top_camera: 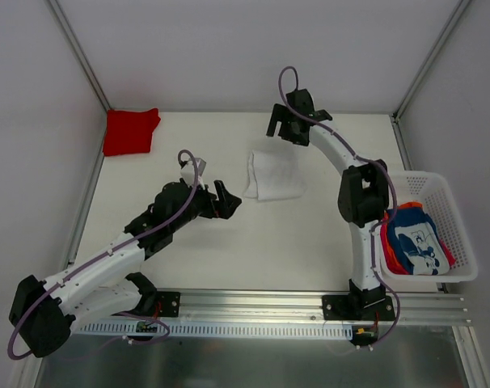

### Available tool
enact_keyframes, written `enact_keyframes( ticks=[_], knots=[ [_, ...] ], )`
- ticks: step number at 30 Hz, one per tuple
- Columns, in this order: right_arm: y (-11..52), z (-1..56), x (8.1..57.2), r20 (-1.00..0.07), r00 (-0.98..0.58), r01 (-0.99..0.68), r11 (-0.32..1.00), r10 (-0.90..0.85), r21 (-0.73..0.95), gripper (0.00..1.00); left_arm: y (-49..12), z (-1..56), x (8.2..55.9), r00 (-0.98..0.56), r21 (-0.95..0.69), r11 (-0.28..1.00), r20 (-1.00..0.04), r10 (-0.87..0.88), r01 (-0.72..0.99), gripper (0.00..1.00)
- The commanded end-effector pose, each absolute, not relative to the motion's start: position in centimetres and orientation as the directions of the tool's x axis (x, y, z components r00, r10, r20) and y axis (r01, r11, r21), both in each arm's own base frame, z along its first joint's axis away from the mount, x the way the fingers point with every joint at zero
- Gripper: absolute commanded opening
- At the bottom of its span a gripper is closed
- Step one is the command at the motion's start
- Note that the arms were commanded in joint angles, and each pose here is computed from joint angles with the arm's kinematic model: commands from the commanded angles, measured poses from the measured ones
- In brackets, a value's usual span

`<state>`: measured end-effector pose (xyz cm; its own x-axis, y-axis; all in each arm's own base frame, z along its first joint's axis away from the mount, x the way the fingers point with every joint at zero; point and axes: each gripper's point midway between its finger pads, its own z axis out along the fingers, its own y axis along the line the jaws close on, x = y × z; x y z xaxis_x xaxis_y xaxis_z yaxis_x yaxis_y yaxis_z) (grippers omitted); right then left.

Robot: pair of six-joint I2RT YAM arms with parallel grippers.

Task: Fold and stack the t-shirts
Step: Fold the tshirt

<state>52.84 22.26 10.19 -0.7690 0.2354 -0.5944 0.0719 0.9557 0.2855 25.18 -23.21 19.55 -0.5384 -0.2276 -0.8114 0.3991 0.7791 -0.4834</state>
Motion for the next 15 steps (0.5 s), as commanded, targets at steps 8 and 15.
enact_keyframes(
  ticks=[8, 15],
  knots=[
    [15.5, 31.6, 40.4, -0.804, -0.550, -0.024, 0.957, 0.228, 0.288, 1.00, -24.9, 23.0, 25.8, -0.407, -0.596, 0.608, -0.803, -0.436, 0.524, 0.99],
    [10.3, 32.4, 28.2, -0.838, -0.457, -0.009, 0.941, 0.298, 0.339, 0.99, -26.5, 18.0, 30.3, -0.589, -0.801, 0.334, -0.594, -0.549, 0.497, 0.99]
  ],
)
